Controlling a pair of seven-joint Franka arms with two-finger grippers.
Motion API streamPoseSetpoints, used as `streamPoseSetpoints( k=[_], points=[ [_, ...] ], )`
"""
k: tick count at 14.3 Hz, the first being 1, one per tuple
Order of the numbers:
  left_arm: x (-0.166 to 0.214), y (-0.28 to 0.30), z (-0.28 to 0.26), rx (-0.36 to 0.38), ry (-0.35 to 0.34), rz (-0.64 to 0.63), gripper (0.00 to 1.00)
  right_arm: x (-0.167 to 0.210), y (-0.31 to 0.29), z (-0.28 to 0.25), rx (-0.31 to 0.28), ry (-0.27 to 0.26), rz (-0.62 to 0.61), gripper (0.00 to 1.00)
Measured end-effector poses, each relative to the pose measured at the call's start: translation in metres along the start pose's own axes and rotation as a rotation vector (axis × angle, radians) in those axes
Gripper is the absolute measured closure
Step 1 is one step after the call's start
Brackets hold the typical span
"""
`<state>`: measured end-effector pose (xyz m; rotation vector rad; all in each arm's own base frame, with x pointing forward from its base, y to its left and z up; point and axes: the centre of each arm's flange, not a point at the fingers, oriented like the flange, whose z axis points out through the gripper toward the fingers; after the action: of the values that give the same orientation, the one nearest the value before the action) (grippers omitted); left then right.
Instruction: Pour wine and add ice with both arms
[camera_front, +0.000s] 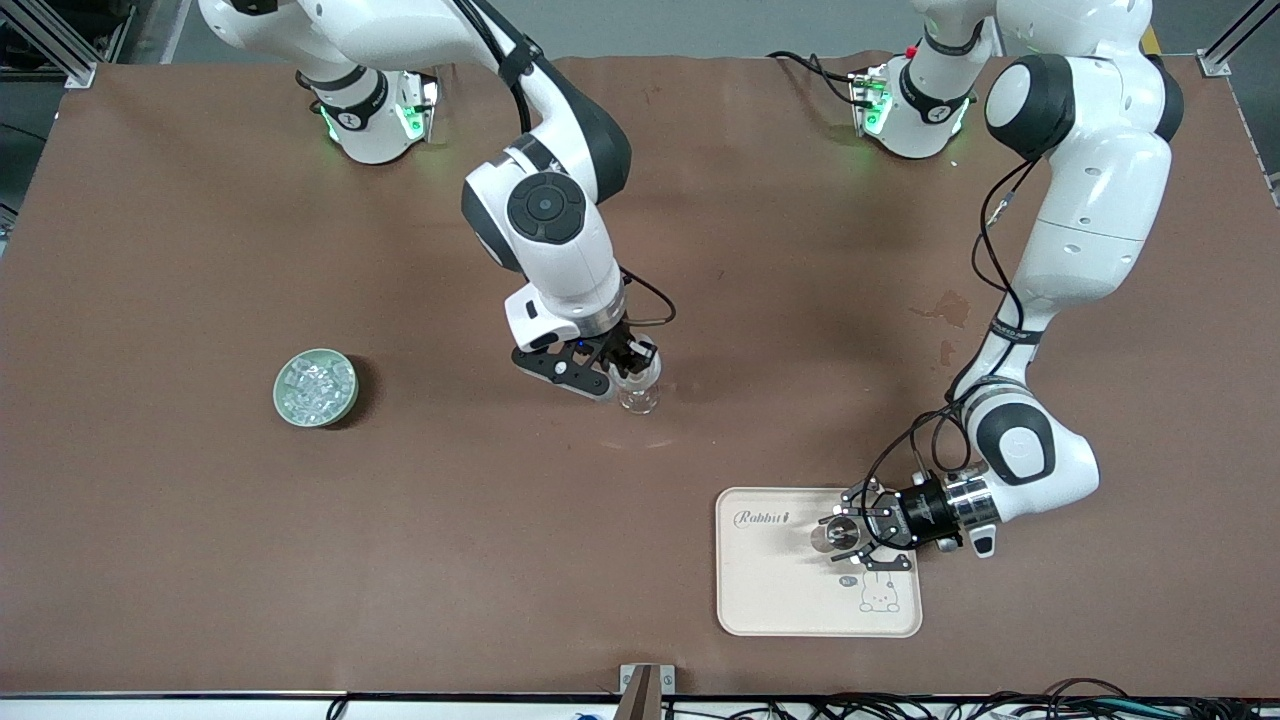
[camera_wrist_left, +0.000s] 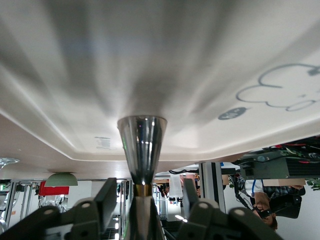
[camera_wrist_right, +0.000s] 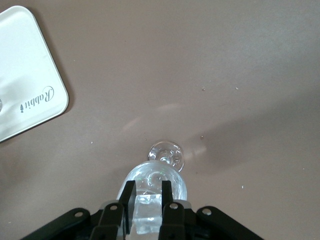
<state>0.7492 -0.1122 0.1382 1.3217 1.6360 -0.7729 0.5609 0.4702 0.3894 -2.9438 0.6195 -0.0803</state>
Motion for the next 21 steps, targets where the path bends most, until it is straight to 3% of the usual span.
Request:
streamPoseSetpoints(
  k=[3, 6, 8, 12, 15, 17, 19, 21],
  points=[
    [-0.030, 0.013, -0.019, -0.020, -0.001, 0.045, 0.01, 0.000, 0.000, 0.000, 0.001, 0.001, 0.000, 0.75],
    [-0.061, 0.016, -0.042, 0.027, 0.083, 0.086, 0.00, 0.001, 0.000, 0.000, 0.001, 0.001, 0.000, 0.70],
    [-0.074, 0.018, -0.065, 0.090, 0.146, 0.106, 0.00, 0.001, 0.000, -0.001, 0.002, 0.002, 0.001, 0.57],
    [-0.125, 0.020, -0.102, 0.168, 0.303, 0.141, 0.00, 0.001, 0.000, -0.001, 0.003, 0.002, 0.001, 0.49],
    [-0.170, 0.012, -0.108, 0.197, 0.340, 0.159, 0.00, 0.002, -0.003, -0.007, 0.014, 0.008, 0.000, 0.26],
    [-0.190, 0.008, -0.115, 0.213, 0.358, 0.192, 0.00, 0.006, -0.004, -0.017, 0.021, 0.017, 0.004, 0.04],
    [-0.209, 0.005, -0.128, 0.238, 0.439, 0.262, 0.00, 0.018, 0.002, -0.037, 0.004, 0.038, 0.011, 0.00],
    [-0.239, -0.002, -0.138, 0.258, 0.507, 0.337, 0.00, 0.037, 0.016, -0.071, -0.013, 0.091, 0.018, 0.00]
  ],
)
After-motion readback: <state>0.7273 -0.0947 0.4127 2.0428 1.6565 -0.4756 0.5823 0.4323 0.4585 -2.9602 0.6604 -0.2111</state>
